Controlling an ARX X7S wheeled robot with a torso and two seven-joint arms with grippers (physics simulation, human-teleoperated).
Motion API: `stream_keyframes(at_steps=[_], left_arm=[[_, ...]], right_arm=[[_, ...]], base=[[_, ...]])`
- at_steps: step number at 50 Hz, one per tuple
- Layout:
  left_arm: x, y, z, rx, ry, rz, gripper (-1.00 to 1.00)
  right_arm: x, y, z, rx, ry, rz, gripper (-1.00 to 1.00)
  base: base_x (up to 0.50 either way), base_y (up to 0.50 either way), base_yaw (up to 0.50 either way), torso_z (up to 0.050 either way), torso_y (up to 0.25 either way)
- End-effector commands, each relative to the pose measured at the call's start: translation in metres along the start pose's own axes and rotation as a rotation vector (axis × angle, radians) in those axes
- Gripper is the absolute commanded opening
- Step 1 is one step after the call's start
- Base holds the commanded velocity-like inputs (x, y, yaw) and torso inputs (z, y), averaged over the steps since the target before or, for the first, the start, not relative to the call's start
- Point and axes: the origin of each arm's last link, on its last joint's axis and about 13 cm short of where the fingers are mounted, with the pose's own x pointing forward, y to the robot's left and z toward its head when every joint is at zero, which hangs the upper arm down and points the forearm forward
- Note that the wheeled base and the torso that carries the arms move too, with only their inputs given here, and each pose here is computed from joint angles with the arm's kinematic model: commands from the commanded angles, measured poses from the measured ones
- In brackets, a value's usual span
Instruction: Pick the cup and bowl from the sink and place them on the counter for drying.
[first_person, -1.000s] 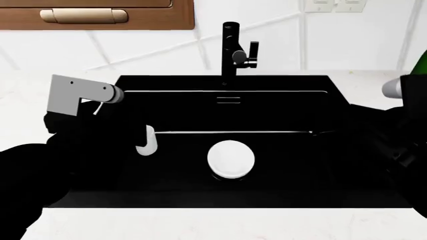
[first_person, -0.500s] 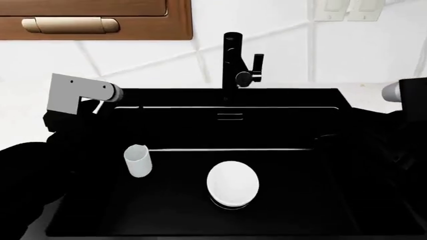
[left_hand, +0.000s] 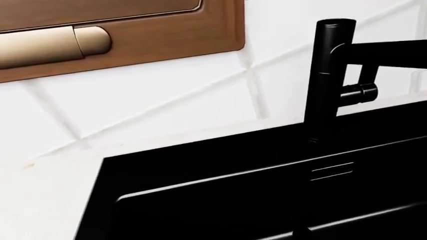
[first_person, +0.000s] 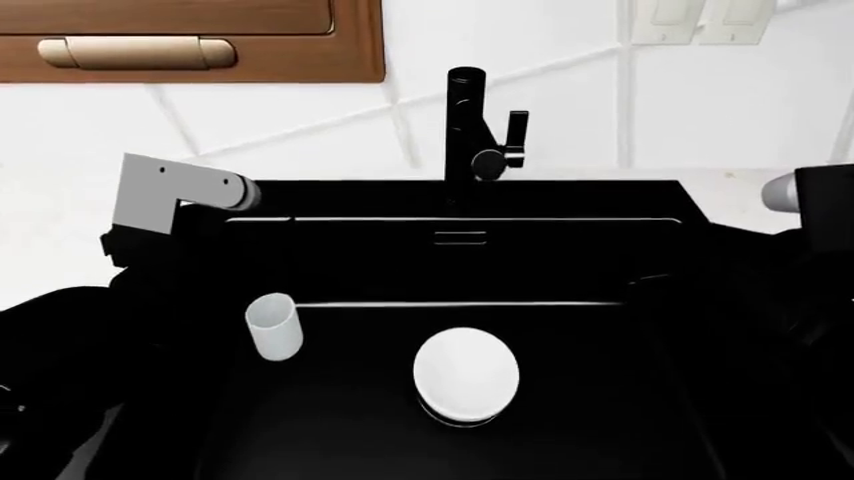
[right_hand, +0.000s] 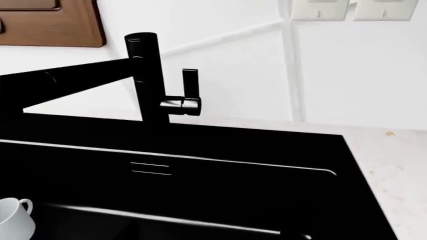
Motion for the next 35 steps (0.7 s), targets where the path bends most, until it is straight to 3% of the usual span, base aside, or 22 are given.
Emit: stream_keyframes(at_steps=[1,10,16,20,21,22,23,35], left_arm=[[0.001,-0.002,-0.002,0.004,0.005,-0.005,1.00],[0.002,-0.002,0.000,0.017,0.000,-0.009,1.00],[0.010,-0.012,-0.003,0.008,0.039,-0.021,1.00],[0.016,-0.022,-0.009,0.043,0.091,-0.020,1.00],[0.021,-0.030,-0.012,0.128,0.086,0.030,1.00],[0.023,-0.032,-0.013,0.144,0.096,0.030,1.00],[0.024,-0.037,-0.014,0.083,0.141,0.011,1.00],[0.044,-0.061,-0.014,0.008,0.144,0.126,1.00]], right_arm=[[0.001,0.000,-0.004,0.010,0.005,0.000,1.00],[-0.001,0.000,-0.006,0.022,0.021,0.007,1.00],[-0.002,-0.001,-0.006,0.041,0.016,-0.005,1.00],[0.000,0.000,-0.008,0.048,0.020,-0.004,1.00],[0.001,0.000,-0.008,0.049,0.020,-0.003,1.00],[0.001,0.000,-0.009,0.049,0.021,-0.003,1.00],[0.001,-0.001,-0.009,0.050,0.024,-0.002,1.00],[0.004,-0.002,-0.016,0.062,0.038,-0.005,1.00]], base=[[0.06,0.00,0.00,0.000,0.000],[0.03,0.00,0.00,0.000,0.000],[0.00,0.00,0.00,0.000,0.000],[0.00,0.00,0.00,0.000,0.000],[0.00,0.00,0.00,0.000,0.000],[0.00,0.00,0.00,0.000,0.000],[0.00,0.00,0.00,0.000,0.000],[0.00,0.00,0.00,0.000,0.000]])
